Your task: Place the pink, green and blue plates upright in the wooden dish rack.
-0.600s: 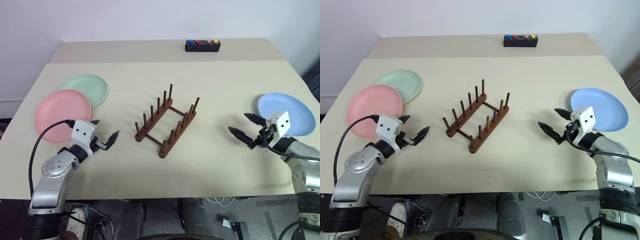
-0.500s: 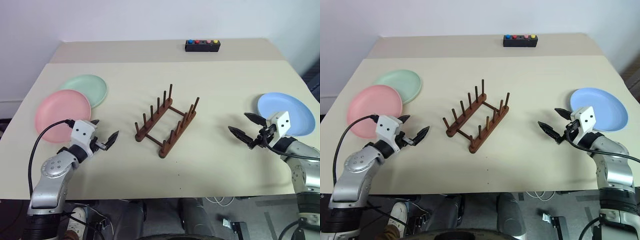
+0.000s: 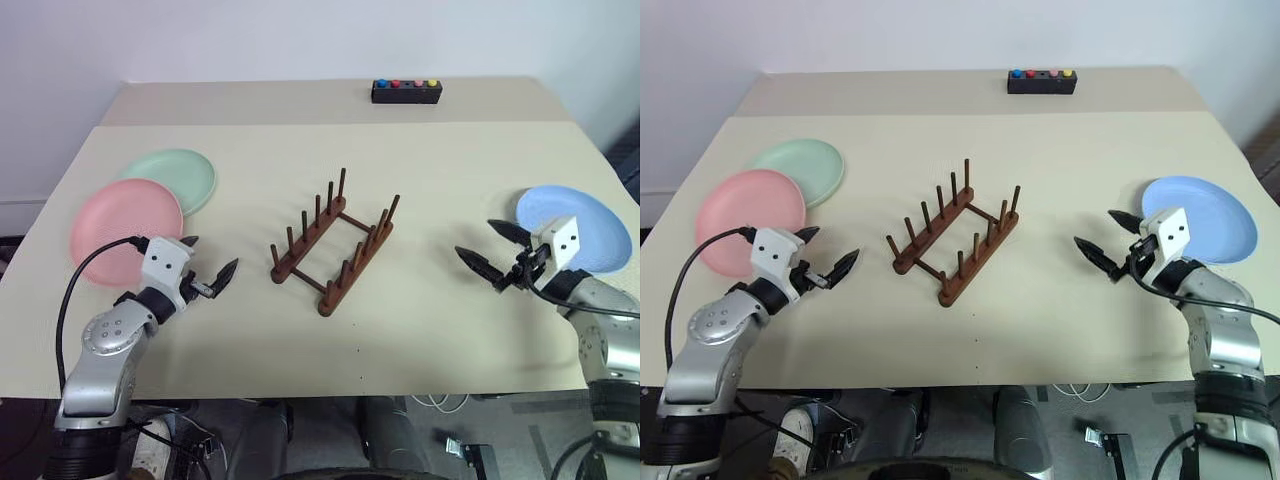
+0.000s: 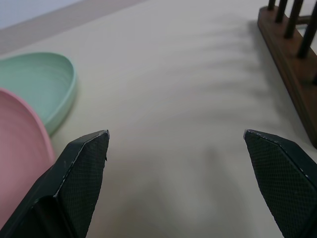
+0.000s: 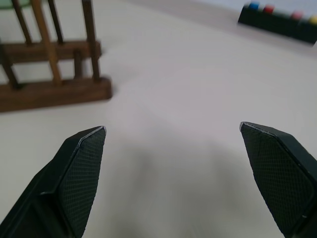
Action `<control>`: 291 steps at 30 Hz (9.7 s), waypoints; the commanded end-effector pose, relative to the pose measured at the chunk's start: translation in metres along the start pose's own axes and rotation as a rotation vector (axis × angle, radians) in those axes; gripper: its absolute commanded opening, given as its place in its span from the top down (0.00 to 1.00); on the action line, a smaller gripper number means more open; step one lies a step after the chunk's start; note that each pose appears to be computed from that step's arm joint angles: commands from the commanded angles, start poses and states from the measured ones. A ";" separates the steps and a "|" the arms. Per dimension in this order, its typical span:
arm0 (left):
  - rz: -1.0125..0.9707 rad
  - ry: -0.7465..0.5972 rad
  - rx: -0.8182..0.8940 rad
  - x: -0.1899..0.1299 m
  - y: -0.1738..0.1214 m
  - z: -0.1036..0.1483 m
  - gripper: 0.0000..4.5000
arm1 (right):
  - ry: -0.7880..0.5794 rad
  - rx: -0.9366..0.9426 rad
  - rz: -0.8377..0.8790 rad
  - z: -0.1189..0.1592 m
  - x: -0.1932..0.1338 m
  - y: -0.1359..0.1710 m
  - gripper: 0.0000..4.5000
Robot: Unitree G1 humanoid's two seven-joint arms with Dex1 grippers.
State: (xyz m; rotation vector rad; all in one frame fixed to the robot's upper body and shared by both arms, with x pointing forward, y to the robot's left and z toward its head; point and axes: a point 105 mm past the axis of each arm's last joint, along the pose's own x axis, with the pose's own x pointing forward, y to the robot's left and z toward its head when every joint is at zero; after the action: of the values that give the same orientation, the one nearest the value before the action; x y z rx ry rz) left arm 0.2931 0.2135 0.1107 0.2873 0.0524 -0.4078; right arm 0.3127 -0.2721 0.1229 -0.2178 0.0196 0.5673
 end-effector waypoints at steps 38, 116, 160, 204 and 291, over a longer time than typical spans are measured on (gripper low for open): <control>-0.675 0.038 0.001 0.052 -0.157 -0.001 0.81 | -0.022 -0.031 -0.011 0.029 -0.024 0.052 0.00; -0.966 -0.047 0.092 0.079 -0.186 0.027 0.98 | 0.271 -0.149 -0.084 -0.039 -0.033 0.037 1.00; -0.746 -0.087 0.039 0.098 -0.145 0.029 0.98 | 0.180 -0.206 -0.060 -0.028 -0.001 0.030 1.00; 0.669 0.237 -0.439 -0.042 0.189 -0.043 0.78 | -0.025 -0.288 0.434 0.056 0.014 0.123 1.00; 0.430 -0.884 -0.499 0.024 0.057 0.250 0.02 | -0.490 -1.204 -0.060 0.186 0.096 0.098 1.00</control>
State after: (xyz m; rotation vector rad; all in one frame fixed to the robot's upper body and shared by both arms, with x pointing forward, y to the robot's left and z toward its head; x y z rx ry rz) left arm 0.3372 0.1753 0.3615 -0.4214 -0.7381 -0.0906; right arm 0.3433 -0.0896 0.2461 -1.3392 -0.7476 0.5680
